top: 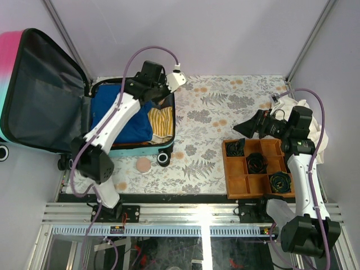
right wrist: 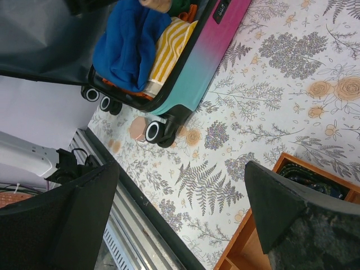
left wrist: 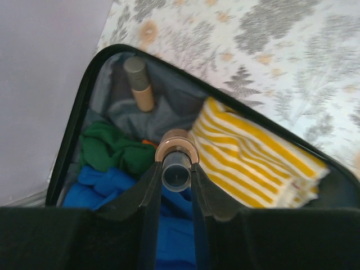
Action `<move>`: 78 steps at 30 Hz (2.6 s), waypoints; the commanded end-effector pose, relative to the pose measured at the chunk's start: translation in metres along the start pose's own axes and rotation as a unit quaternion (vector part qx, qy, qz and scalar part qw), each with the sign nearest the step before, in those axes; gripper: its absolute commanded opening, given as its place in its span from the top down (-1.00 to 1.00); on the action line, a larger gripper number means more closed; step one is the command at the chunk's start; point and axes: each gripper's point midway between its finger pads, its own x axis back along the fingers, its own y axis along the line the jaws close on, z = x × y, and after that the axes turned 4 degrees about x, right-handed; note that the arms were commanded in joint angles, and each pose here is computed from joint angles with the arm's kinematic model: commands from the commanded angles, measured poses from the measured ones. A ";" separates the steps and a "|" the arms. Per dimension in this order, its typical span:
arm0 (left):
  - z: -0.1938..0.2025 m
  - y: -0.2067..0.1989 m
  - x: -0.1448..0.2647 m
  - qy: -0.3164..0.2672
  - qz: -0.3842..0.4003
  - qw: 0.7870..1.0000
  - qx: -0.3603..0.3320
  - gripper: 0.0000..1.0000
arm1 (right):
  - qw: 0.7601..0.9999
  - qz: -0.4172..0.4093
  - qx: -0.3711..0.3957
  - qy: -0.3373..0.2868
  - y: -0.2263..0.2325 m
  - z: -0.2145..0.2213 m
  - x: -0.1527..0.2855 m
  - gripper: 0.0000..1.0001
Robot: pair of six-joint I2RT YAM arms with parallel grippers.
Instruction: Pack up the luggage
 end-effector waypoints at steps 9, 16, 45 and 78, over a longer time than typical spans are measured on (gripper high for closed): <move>0.015 0.114 -0.065 0.041 -0.156 0.987 -0.017 0.90 | 1.000 0.000 0.024 -0.015 0.001 -0.005 0.002 -0.99; 0.036 0.129 -0.103 0.061 -0.157 0.986 -0.010 0.90 | 1.000 0.003 0.023 -0.015 -0.001 -0.003 0.002 -0.99; -0.008 0.119 -0.045 -0.043 -0.119 0.991 0.036 -0.32 | 1.000 0.005 0.024 -0.017 -0.003 -0.006 0.003 -0.99; 0.183 -0.199 0.137 0.025 0.274 0.939 -0.204 -0.97 | 0.998 0.021 0.037 0.055 -0.014 0.011 -0.018 -0.99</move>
